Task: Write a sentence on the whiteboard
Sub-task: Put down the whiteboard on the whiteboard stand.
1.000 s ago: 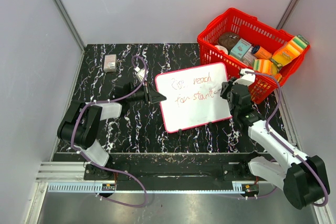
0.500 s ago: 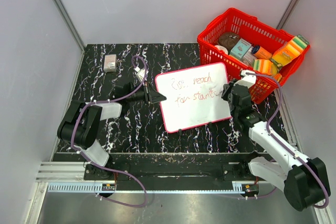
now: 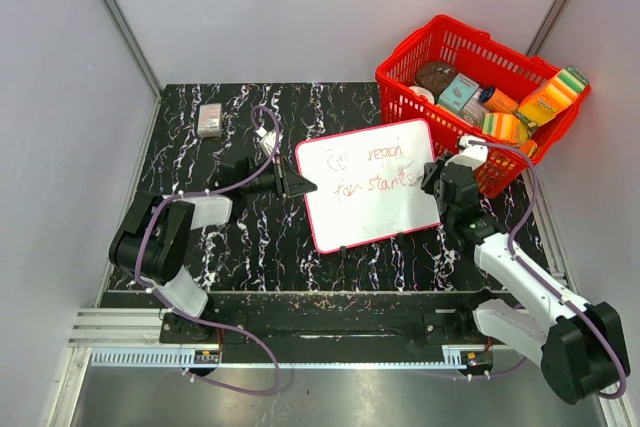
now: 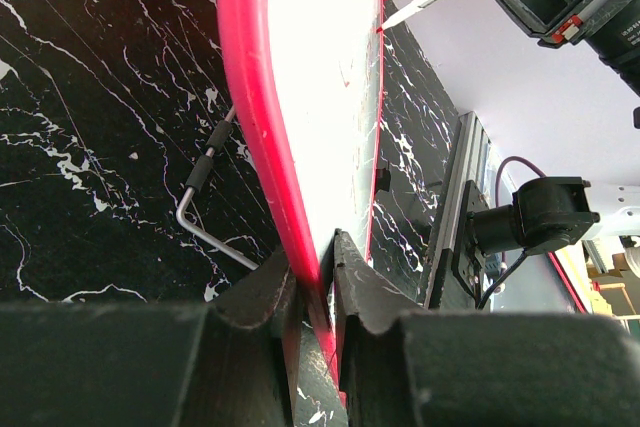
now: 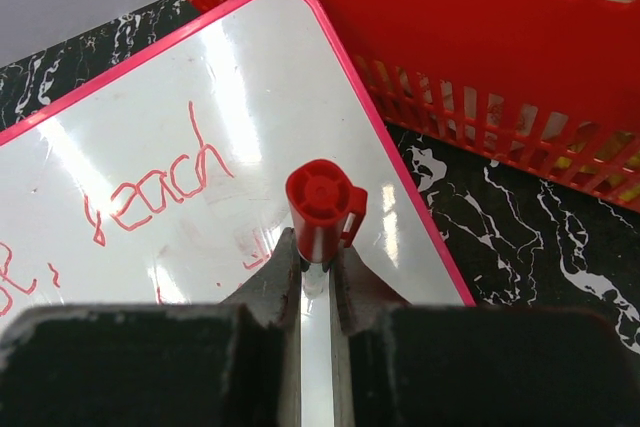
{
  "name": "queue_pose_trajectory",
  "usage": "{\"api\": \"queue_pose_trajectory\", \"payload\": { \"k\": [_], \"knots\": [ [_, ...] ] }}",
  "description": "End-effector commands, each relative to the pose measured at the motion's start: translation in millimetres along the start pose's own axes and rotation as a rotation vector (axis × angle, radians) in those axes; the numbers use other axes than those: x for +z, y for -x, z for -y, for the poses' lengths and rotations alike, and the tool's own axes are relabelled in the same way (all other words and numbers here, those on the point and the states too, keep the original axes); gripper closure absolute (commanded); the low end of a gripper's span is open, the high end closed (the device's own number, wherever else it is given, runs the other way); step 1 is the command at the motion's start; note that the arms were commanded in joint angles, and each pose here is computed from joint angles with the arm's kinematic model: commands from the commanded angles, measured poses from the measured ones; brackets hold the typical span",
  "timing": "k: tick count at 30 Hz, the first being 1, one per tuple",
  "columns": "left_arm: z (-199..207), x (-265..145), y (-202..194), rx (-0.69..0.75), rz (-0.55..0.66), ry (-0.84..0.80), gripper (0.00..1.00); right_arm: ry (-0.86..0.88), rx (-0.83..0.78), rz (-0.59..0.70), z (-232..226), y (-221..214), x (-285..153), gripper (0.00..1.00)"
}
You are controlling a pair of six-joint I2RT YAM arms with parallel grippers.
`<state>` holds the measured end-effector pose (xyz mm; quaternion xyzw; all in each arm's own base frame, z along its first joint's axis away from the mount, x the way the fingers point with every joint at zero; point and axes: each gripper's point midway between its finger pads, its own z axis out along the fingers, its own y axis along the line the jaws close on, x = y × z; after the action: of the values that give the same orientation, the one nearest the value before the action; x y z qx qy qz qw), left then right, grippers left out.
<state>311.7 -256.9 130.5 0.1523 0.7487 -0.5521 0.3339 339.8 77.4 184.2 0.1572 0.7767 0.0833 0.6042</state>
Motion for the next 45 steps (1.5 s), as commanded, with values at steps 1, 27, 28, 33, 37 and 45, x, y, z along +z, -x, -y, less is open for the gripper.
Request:
{"api": "queue_pose_trajectory", "payload": {
  "k": [1, 27, 28, 33, 37, 45],
  "knots": [
    [8.8, 4.1, 14.4, 0.135, 0.033, -0.015, 1.00, 0.051, 0.050, -0.014, -9.8, -3.8, 1.1, 1.00],
    [4.0, 2.8, 14.1, 0.141, 0.033, 0.018, 1.00, 0.134, 0.124, 0.096, -12.9, 53.6, -58.5, 1.00],
    [4.4, 2.6, 14.4, 0.143, 0.032, 0.019, 1.00, 0.137, 0.124, 0.091, -13.6, 52.5, -58.1, 1.00],
    [-0.2, 0.4, 13.4, 0.153, 0.028, 0.054, 0.97, 0.172, 0.133, 0.051, -20.7, 43.3, -57.4, 1.00],
    [-4.1, -1.2, 14.6, 0.164, 0.027, 0.086, 0.93, 0.192, 0.133, 0.016, -23.1, 33.7, -58.2, 1.00],
    [-11.4, -4.5, 14.6, 0.174, 0.029, 0.139, 0.67, 0.234, 0.152, -0.057, -28.4, 17.4, -65.4, 1.00]
  ]
}}
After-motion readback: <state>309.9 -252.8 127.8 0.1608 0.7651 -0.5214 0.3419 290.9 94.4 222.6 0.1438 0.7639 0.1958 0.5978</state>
